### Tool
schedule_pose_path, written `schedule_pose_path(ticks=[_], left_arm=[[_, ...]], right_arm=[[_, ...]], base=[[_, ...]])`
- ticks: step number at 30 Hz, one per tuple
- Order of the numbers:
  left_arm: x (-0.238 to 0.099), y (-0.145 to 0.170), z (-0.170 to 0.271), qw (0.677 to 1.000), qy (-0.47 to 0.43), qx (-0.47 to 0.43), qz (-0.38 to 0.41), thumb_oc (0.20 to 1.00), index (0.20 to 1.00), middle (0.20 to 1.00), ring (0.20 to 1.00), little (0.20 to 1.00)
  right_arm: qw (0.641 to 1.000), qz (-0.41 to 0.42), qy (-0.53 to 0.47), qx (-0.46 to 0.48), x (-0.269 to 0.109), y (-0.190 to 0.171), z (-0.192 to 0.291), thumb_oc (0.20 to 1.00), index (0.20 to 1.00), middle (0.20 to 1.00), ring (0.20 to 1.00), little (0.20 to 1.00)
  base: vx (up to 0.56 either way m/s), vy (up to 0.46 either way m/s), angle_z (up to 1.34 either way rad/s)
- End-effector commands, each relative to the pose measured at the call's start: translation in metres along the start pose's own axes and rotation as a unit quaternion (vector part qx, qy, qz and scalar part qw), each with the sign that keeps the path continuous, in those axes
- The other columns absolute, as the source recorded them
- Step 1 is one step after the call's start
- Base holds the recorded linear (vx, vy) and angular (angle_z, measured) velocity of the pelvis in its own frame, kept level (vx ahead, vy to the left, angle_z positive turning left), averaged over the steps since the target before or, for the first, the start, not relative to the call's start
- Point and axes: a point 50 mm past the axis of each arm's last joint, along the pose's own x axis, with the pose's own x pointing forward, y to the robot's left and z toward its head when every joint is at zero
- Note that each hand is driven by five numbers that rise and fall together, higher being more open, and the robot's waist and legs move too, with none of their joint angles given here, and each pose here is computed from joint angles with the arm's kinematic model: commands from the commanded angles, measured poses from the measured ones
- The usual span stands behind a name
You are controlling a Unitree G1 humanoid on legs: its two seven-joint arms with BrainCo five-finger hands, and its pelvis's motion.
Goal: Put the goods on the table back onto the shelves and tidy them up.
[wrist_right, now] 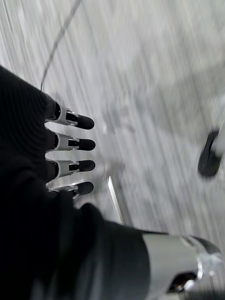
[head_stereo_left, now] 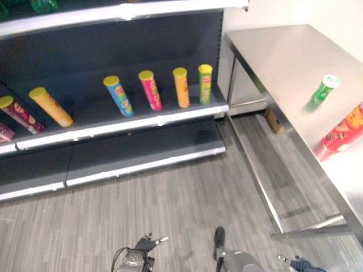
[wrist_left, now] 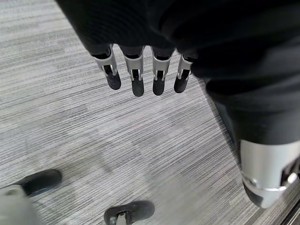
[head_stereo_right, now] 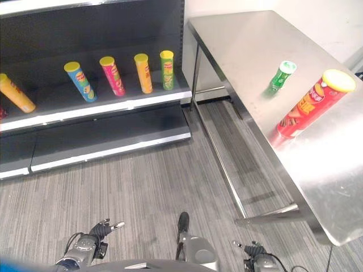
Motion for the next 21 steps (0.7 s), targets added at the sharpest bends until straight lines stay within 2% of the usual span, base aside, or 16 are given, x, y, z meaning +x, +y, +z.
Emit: schedule_pose_path(ticks=[1, 13, 15, 18, 21], left_arm=[[0.001, 0.013, 0.011, 1.0, -0.026, 0.011, 0.01, 1.0, 1.0, 1.0, 1.0, 1.0], [0.0, 0.01, 0.008, 1.0, -0.022, 0.019, 0.009, 1.0, 1.0, 1.0, 1.0, 1.0], [0.0, 0.007, 0.003, 1.0, -0.008, 0.021, 0.007, 1.0, 1.0, 1.0, 1.0, 1.0], [0.001, 0.013, 0.005, 1.0, -0.011, 0.023, 0.016, 1.0, 1.0, 1.0, 1.0, 1.0], [0.001, 0.02, 0.013, 0.999, -0.026, 0.017, 0.028, 1.0, 1.0, 1.0, 1.0, 1.0]], right_arm=[[1.0, -0.016, 0.013, 0.001, -0.001, -0.011, -0.009, 1.0, 1.0, 1.0, 1.0, 1.0], [1.0, -0.02, 0.016, -0.008, 0.0, -0.012, -0.008, 1.0, 1.0, 1.0, 1.0, 1.0], [0.999, -0.033, 0.031, 0.006, -0.001, -0.017, -0.015, 1.0, 1.0, 1.0, 1.0, 1.0], [0.999, -0.033, 0.033, 0.023, -0.001, -0.013, -0.015, 1.0, 1.0, 1.0, 1.0, 1.0], [0.998, -0.042, 0.031, 0.045, -0.001, -0.015, -0.014, 1.0, 1.0, 1.0, 1.0, 1.0]], base=[[0.07, -0.168, -0.07], [0.1, 0.052, -0.46], [0.47, 0.604, -0.01], [0.22, 0.489, -1.96], [0.02, 0.314, -0.86]])
